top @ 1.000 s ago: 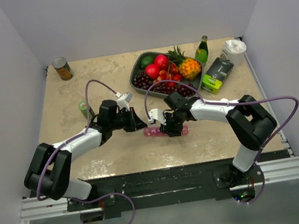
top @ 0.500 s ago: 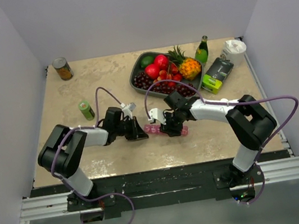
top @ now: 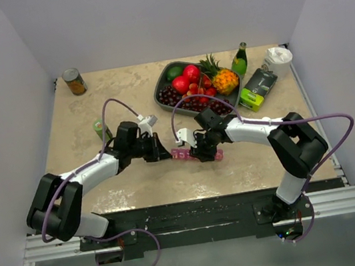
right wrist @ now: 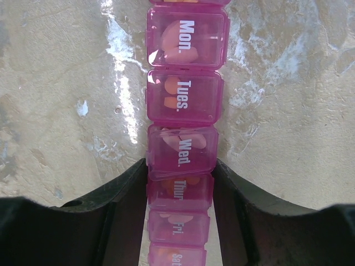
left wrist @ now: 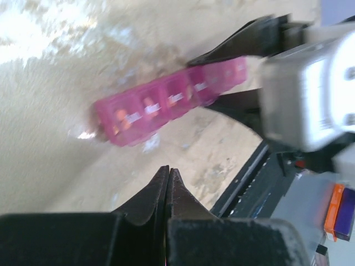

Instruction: Sort the pills into containers

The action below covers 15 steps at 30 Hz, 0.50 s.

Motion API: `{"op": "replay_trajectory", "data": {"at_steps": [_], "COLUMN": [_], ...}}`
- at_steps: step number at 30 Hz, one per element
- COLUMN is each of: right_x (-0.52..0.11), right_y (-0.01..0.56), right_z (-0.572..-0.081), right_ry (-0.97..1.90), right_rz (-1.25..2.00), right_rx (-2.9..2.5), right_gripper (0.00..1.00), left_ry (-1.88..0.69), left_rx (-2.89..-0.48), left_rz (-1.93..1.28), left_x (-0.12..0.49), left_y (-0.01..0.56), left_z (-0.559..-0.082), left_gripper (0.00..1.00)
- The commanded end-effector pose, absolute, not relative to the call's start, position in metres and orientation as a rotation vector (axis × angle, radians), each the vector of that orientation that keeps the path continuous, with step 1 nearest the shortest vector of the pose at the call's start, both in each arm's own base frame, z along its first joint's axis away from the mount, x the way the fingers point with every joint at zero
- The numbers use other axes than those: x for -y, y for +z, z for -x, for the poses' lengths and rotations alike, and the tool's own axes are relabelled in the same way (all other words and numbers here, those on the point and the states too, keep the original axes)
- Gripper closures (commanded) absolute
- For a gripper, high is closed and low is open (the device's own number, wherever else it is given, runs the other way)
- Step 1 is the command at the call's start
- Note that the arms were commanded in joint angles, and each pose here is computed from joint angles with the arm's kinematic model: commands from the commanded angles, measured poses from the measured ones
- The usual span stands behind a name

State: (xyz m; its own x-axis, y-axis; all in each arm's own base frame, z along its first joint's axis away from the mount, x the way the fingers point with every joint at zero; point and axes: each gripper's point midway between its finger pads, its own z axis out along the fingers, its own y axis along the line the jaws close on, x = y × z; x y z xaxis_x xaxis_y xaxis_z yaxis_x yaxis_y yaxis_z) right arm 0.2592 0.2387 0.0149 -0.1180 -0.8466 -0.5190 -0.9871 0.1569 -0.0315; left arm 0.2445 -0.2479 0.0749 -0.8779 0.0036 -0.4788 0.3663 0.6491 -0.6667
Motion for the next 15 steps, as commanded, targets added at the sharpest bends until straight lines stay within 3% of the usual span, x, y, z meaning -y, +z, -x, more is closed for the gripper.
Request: {"op": "replay_trajectory", "data": {"at_steps": [1, 7, 15], "right_x": [-0.228, -0.228, -0.228], "right_y": [0.001, 0.002, 0.001], "right_z": [-0.254, -0.254, -0.254], "right_ry": [0.421, 0.417, 0.419], "right_rz": [1.771, 1.77, 1.772], "right_rx": [-2.092, -2.091, -2.094], "right_gripper": [0.51, 0.51, 0.51], "left_ry": [-1.24, -1.254, -1.066], "left_rx": [-2.252, -2.242, -2.589], "left_rz": [-0.34, -0.339, -0.245], "left_x": [0.268, 0.281, 0.247], "left_y": [0.128, 0.135, 0.005], "left_z": [-0.271, -0.295, -0.258], "left_gripper": [1.0, 1.0, 1.0]}}
